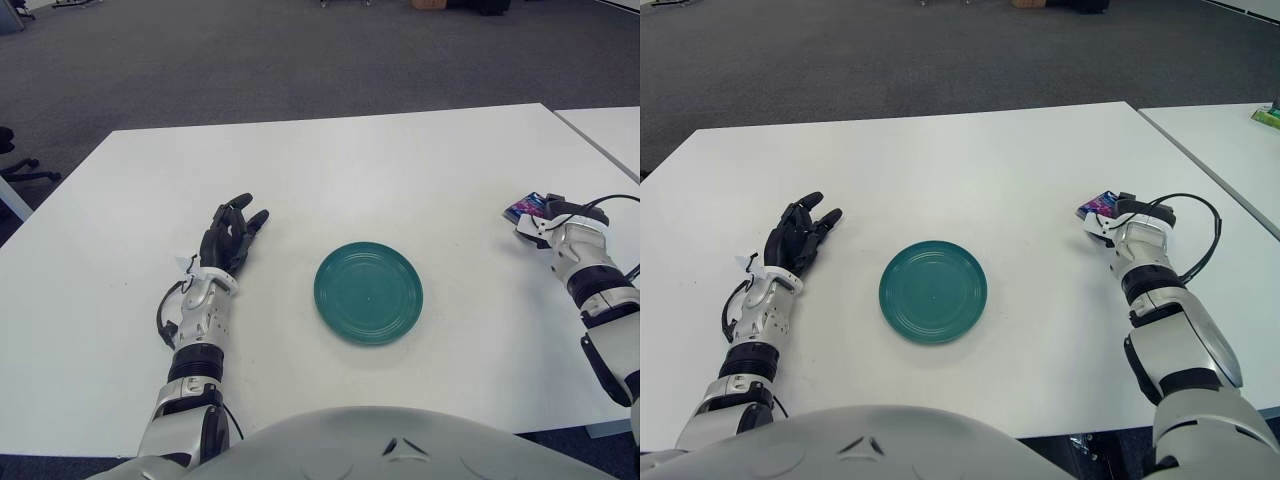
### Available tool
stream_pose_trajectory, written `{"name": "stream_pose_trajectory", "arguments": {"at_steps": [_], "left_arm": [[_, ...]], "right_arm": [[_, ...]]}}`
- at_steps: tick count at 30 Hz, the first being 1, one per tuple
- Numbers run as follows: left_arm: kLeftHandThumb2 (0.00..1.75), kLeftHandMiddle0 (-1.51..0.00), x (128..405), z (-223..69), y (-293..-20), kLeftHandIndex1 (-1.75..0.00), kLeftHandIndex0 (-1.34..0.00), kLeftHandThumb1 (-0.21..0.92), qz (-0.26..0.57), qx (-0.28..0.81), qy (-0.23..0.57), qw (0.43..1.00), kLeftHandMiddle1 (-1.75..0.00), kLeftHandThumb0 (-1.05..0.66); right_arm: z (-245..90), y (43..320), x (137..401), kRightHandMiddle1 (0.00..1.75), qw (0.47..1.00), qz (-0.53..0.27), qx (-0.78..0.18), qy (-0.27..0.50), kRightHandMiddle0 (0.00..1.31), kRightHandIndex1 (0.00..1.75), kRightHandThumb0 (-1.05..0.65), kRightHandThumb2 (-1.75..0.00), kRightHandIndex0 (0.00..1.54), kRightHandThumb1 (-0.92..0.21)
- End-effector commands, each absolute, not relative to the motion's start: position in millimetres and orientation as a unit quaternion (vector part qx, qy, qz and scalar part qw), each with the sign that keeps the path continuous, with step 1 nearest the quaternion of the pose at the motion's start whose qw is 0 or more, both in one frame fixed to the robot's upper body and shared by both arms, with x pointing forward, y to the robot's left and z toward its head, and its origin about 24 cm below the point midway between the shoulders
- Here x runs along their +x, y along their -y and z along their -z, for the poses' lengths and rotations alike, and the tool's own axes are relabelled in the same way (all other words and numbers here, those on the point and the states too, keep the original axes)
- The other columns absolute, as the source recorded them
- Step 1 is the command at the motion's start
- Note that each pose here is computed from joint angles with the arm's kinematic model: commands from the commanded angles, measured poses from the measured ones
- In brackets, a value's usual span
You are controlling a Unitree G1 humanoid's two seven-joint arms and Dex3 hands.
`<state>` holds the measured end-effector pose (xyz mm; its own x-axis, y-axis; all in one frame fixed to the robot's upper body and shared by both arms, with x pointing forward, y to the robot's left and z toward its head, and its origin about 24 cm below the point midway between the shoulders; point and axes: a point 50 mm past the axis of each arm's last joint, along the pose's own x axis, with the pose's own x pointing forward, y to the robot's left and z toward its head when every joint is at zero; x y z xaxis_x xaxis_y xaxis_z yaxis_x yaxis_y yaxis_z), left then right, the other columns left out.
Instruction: Put the gum into the plate.
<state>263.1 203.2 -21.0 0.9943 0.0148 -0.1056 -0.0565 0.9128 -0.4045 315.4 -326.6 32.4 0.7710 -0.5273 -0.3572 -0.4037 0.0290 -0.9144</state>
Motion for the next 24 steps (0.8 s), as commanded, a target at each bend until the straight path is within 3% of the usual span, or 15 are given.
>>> {"name": "stream_pose_trajectory", "arguments": {"at_steps": [1, 3, 5, 7, 18, 24], "left_arm": [[0.72, -0.40, 254, 36, -205, -1.07, -0.13, 0.92, -0.027, -0.213, -0.092, 0.972, -0.62, -0.75], [0.74, -0.40, 251, 27, -186, -1.06, -0.11, 0.92, 0.000, -0.215, -0.074, 0.974, -0.62, -0.76], [0.79, -0.38, 244, 3, -144, -1.02, -0.07, 0.92, 0.057, -0.223, -0.040, 0.972, -0.60, -0.78], [0.83, -0.36, 240, -8, -130, -0.98, -0.03, 0.92, 0.074, -0.227, -0.029, 0.971, -0.59, -0.80], [0.86, -0.35, 234, -14, -131, -0.95, 0.00, 0.92, 0.070, -0.226, -0.043, 0.971, -0.58, -0.82], [0.86, -0.35, 233, -15, -135, -0.95, 0.00, 0.92, 0.069, -0.226, -0.044, 0.971, -0.58, -0.82]], "right_arm": [[-41, 323, 322, 0.01, 0.652, 0.059, -0.686, -0.317, 0.01, 0.02, -1.05, -0.70, 0.11, -0.92], [-38, 327, 320, 0.01, 0.653, 0.059, -0.685, -0.318, 0.01, 0.02, -1.05, -0.69, 0.11, -0.92], [-37, 329, 317, 0.01, 0.653, 0.058, -0.686, -0.315, 0.01, 0.02, -1.05, -0.69, 0.11, -0.92], [-32, 331, 315, 0.01, 0.653, 0.054, -0.687, -0.315, 0.01, 0.02, -1.05, -0.69, 0.12, -0.92], [-31, 335, 314, 0.01, 0.610, 0.005, -0.736, -0.293, 0.01, 0.01, -1.05, -0.70, 0.10, -0.92], [-44, 357, 298, 0.03, 0.567, -0.037, -0.774, -0.280, 0.02, 0.03, -1.05, -0.67, 0.16, -0.92]]}}
